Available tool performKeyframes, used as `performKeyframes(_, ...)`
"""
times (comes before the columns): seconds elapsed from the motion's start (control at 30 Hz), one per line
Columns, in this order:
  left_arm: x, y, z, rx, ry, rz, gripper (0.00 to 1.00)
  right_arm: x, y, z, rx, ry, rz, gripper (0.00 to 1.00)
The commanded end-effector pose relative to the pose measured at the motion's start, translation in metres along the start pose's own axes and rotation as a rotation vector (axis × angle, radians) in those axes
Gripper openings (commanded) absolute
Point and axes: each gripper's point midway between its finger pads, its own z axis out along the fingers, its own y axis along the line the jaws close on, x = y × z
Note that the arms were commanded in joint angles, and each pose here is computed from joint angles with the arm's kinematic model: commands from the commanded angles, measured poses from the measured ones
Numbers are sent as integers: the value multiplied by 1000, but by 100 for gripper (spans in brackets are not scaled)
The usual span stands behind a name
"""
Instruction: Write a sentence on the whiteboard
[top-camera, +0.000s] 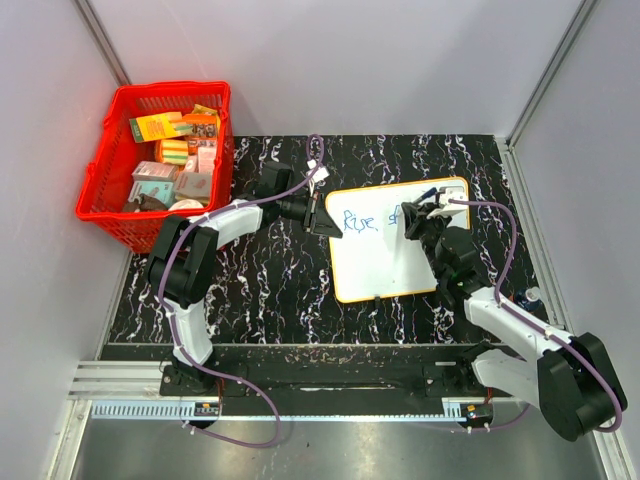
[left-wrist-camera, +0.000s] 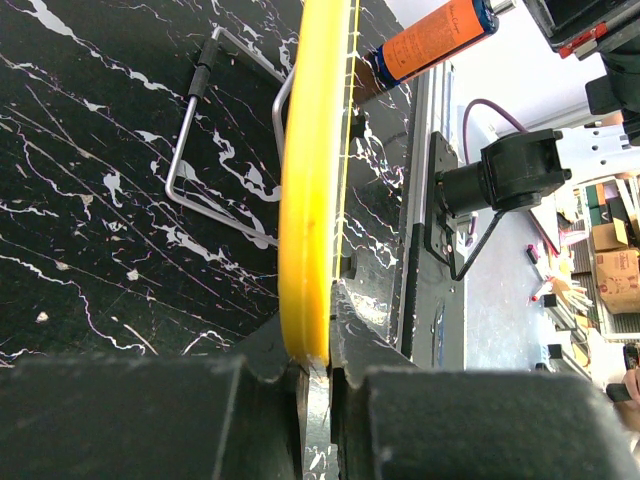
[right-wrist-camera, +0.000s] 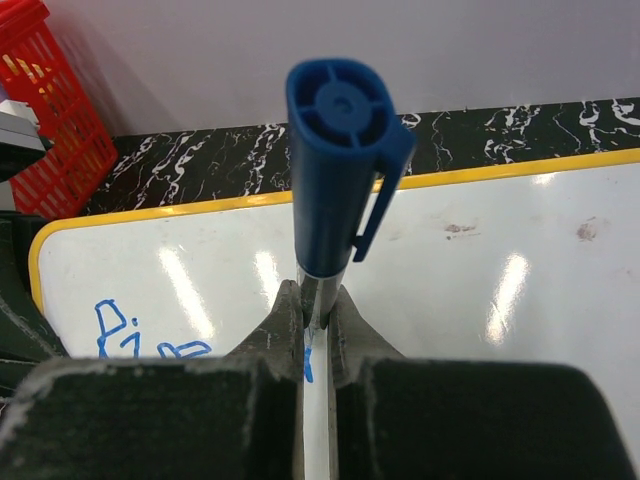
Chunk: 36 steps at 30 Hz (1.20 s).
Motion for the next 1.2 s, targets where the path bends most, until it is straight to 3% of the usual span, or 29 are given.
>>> performKeyframes(0.0,34,35,16,-97,75,98,0,-25,-7,5,48,-67,-13,0)
performKeyframes(0.87,34,35,16,-97,76,97,0,3,-8,-12,24,2,14,0)
performKeyframes(1.17,35,36,16,-96,78,95,0,-10,-6,-12,15,-36,18,0)
